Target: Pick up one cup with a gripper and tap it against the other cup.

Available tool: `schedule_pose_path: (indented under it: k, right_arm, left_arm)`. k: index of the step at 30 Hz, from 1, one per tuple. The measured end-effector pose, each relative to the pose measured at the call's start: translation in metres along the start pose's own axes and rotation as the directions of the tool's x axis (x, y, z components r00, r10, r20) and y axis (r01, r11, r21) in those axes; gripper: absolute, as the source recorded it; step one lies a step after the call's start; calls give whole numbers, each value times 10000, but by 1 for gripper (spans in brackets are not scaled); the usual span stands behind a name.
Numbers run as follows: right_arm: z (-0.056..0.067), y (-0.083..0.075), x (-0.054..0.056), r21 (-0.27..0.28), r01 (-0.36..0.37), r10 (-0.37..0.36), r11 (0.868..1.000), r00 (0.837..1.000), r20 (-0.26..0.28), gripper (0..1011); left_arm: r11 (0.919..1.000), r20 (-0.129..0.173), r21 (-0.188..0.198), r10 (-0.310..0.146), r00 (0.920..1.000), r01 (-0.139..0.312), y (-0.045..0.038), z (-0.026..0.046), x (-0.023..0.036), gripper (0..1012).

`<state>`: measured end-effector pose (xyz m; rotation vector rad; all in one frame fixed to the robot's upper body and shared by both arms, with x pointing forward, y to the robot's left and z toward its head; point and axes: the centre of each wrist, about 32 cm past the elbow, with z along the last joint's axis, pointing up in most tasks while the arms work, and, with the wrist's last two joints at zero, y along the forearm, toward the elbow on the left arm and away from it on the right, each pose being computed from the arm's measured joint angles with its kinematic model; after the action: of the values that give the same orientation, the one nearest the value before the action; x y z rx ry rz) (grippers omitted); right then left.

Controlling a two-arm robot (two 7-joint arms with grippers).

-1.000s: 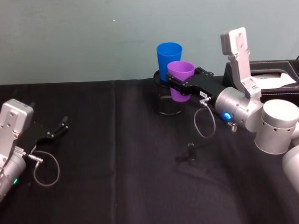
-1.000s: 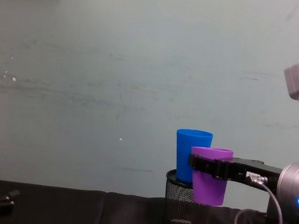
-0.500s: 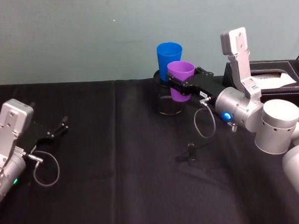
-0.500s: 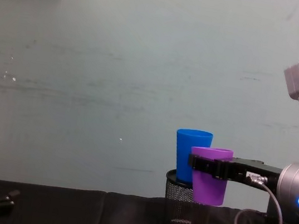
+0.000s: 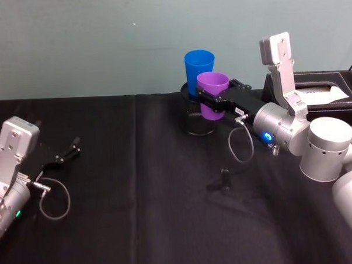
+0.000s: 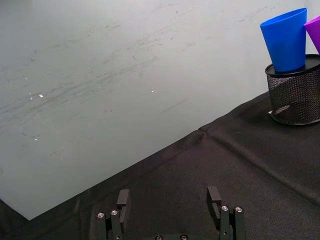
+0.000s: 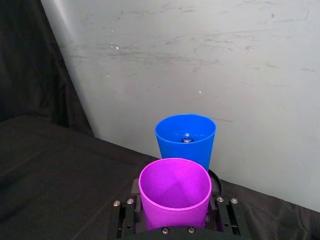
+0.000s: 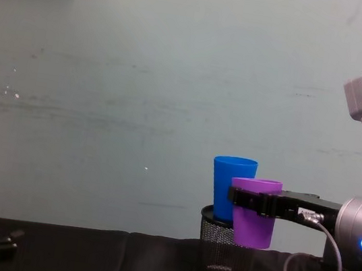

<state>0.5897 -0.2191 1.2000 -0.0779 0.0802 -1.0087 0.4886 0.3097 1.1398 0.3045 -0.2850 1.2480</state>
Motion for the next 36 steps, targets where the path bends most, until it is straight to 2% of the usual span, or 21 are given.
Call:
schedule_pose_path:
  k: [36]
  right_arm:
    - [0, 0, 0, 0, 1, -1, 10000, 10000, 0, 734]
  left_arm:
    - [10000, 0, 1, -1, 10000, 1, 0, 0, 0, 1000]
